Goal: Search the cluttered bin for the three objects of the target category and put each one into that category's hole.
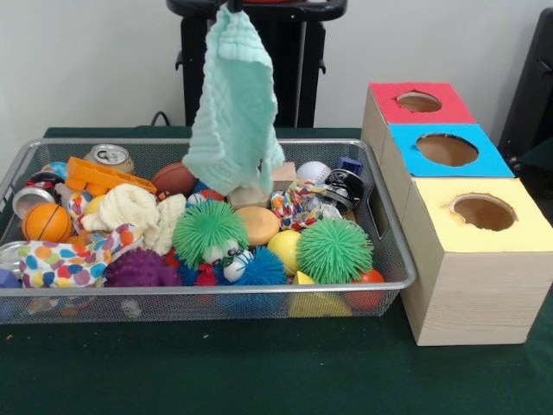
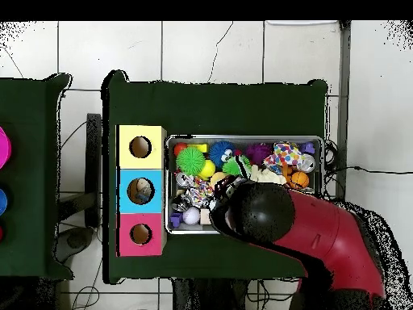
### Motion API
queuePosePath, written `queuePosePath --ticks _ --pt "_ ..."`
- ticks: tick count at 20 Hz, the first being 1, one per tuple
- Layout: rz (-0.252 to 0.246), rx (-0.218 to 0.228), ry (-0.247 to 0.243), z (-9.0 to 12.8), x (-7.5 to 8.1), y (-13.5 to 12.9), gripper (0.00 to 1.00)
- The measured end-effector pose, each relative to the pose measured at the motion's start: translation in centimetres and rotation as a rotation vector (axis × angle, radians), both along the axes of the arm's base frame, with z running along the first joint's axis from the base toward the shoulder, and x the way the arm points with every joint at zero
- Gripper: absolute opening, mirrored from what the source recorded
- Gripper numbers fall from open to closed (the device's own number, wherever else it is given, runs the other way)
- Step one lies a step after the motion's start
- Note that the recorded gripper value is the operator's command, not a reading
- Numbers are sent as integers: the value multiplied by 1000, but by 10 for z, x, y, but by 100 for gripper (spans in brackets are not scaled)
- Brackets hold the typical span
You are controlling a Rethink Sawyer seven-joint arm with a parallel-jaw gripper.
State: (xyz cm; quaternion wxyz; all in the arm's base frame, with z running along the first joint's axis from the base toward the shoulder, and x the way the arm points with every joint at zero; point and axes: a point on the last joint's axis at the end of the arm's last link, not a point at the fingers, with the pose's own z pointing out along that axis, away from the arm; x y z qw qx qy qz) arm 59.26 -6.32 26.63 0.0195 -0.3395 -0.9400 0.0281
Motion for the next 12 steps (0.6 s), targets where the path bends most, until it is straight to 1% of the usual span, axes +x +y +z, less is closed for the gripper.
queuePosePath --ticks 12 --pt "-10 8 13 14 9 -7 0"
